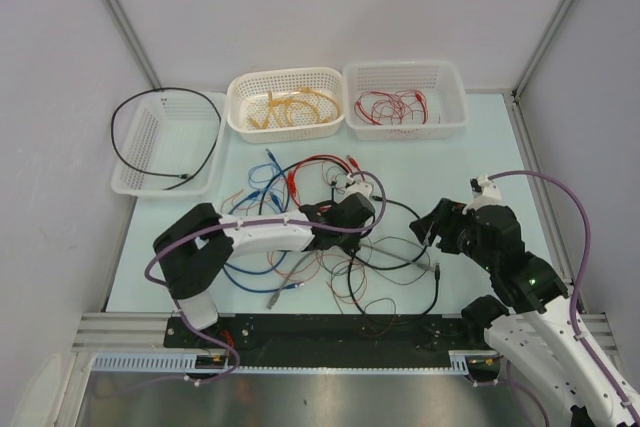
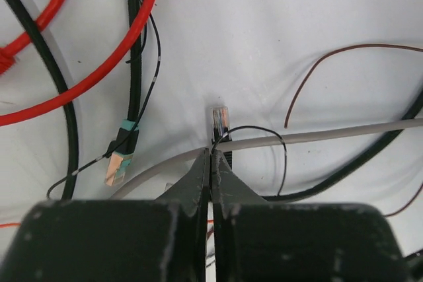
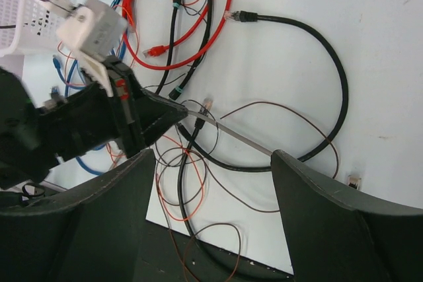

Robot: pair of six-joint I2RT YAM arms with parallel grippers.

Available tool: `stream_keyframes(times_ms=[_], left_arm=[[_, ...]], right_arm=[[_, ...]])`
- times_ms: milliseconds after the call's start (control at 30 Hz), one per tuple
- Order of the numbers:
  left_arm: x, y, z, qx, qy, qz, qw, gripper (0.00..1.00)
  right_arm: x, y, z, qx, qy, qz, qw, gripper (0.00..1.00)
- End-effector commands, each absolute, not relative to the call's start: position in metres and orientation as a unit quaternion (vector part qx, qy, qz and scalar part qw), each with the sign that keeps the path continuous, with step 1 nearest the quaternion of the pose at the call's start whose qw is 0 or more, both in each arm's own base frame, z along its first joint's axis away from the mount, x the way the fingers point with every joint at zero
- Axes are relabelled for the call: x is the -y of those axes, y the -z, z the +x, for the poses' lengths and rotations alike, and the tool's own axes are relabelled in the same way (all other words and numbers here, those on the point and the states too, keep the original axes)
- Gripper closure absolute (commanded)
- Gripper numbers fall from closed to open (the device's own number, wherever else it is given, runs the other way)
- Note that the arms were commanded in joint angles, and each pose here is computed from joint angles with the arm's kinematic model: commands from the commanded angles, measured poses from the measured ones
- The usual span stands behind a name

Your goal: Untangle the cables

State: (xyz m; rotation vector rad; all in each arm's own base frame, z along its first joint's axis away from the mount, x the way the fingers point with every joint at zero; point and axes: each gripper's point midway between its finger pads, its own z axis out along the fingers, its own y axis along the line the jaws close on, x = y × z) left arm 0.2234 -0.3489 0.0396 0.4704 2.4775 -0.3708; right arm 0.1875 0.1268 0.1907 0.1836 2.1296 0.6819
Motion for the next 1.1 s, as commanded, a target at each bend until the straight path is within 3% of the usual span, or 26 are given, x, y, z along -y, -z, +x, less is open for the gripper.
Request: stream_keyframes(times_ms=[0,300,600,1067], left_arm=[[0.350,-0.117,0.240,-0.899,0.169,0.165,0.368,1.00],[0.328,-0.324,0.259,-0.803,0.233,0.136,0.531,1.00],[0.272,-0.479,0.266,-0.722,0.221,0.102,0.648,1.00],[0.187,-0.571,0.283,-0.670,0.182,0.006,0.720,1.00]], right_arm=[[-0.126,-0.209,0.190,-0.841,-0.281,0.071,0.456,0.24],[-0.134,-0.229,0.189,-0.818,-0.318,0.066,0.474,0.25],[-0.139,-0.240,0.192,-0.811,-0.331,0.060,0.478,0.25],[-0.147,-0.251,0.196,-0.800,-0.349,0.049,0.486,0.24]])
